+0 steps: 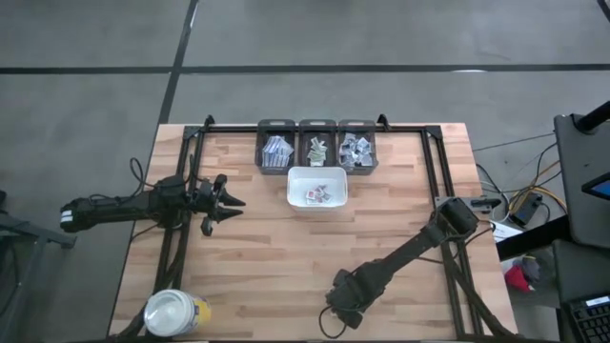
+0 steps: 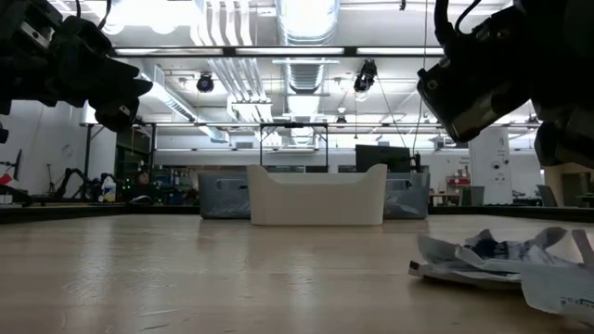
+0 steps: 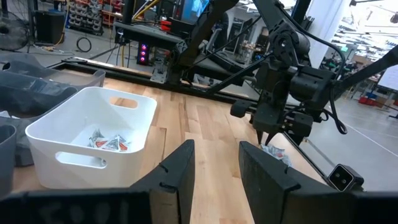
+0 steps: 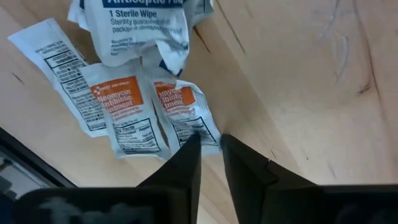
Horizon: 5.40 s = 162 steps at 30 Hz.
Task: Pick & Place First Aid Supplies
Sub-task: Put the orange ointment pack into the white bin
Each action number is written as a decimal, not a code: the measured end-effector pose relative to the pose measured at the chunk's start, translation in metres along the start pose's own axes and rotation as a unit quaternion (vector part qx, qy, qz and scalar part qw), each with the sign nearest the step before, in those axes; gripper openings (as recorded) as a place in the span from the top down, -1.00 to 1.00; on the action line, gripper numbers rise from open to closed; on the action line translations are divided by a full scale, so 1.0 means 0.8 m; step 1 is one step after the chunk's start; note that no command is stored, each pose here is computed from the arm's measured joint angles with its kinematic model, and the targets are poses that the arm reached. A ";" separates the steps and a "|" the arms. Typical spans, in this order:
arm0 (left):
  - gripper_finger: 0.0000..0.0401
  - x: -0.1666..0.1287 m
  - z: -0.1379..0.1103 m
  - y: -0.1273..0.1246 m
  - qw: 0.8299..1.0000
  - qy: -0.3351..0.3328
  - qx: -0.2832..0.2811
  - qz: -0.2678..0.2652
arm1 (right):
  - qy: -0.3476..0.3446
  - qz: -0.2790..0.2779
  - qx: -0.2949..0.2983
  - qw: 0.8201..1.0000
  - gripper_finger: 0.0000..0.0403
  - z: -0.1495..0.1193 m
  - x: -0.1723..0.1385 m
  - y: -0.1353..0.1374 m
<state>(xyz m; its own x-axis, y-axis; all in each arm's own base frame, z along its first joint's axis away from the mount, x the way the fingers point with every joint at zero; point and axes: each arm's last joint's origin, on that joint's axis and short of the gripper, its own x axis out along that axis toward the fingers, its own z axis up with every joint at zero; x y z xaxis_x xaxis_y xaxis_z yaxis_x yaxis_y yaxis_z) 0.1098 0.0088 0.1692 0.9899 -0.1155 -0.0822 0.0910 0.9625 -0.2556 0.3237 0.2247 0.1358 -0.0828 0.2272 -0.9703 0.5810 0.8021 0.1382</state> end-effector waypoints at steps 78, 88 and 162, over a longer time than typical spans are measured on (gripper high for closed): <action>0.40 0.000 -0.001 0.000 1.000 0.003 0.002 0.001 | -0.293 -0.153 -0.145 0.933 0.96 0.177 -0.197 -0.180; 0.40 0.001 -0.001 0.001 1.000 0.006 0.001 0.002 | -0.276 -0.194 -0.205 0.919 0.96 0.211 -0.239 -0.234; 0.40 0.001 -0.001 0.003 0.999 -0.003 -0.001 0.041 | -0.052 -0.135 -0.342 0.929 0.31 0.348 -0.163 -0.245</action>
<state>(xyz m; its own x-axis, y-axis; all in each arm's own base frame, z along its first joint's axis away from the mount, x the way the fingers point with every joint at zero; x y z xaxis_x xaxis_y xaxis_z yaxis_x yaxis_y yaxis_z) 0.1107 0.0112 0.1679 0.9946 -0.0346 -0.0979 0.0091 0.9684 -0.2494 0.4462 -0.1155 0.1802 -0.0507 -0.0603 -0.9969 -0.1020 0.9933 -0.0549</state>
